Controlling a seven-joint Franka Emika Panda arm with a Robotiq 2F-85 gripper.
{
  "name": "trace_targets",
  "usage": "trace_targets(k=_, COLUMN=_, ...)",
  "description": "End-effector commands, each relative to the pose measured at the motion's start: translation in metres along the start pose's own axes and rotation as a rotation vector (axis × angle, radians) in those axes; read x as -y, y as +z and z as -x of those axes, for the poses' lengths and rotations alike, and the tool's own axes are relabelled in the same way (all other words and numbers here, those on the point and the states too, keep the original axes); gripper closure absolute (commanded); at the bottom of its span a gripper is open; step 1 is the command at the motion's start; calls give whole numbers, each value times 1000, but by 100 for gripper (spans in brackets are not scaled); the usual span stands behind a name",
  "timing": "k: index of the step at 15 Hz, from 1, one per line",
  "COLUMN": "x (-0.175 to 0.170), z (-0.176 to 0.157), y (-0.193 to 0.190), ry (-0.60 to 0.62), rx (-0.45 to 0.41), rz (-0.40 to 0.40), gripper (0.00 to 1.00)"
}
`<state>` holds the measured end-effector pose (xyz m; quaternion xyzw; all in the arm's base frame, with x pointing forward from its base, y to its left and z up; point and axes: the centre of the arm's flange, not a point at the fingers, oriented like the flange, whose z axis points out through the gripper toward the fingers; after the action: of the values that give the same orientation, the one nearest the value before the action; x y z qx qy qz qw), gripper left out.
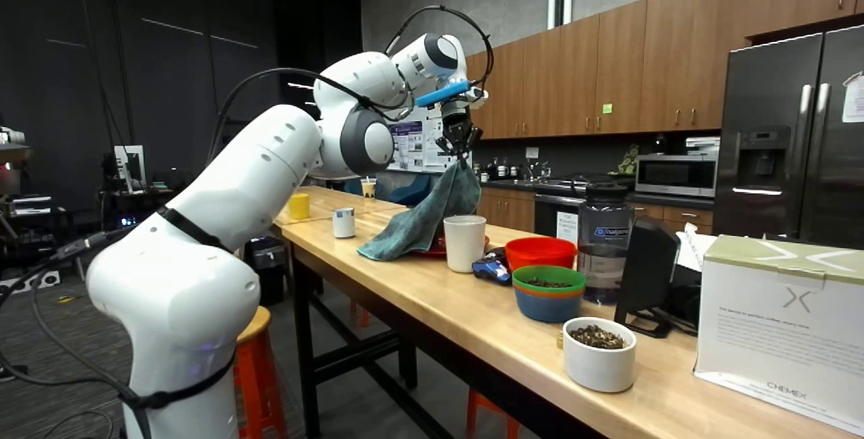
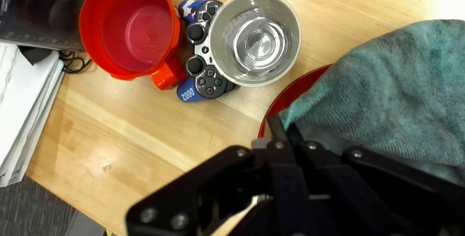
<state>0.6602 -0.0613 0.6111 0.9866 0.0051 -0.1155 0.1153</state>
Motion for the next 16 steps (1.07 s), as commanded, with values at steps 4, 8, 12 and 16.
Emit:
trace_targets(k=4, x=-43, z=19, y=13, ry=75, rx=9, rz=-79, gripper=100)
trace_targets(k=8, x=-71, z=25, y=22, ry=115, rx=14, rz=-106, gripper=100)
trace_targets(k=12, x=-89, z=29, y=32, ry=140, rx=21, rz=-123, gripper=100)
trace_targets(k=16, x=-94, z=32, y=39, ry=138, rx=27, rz=-123, gripper=86)
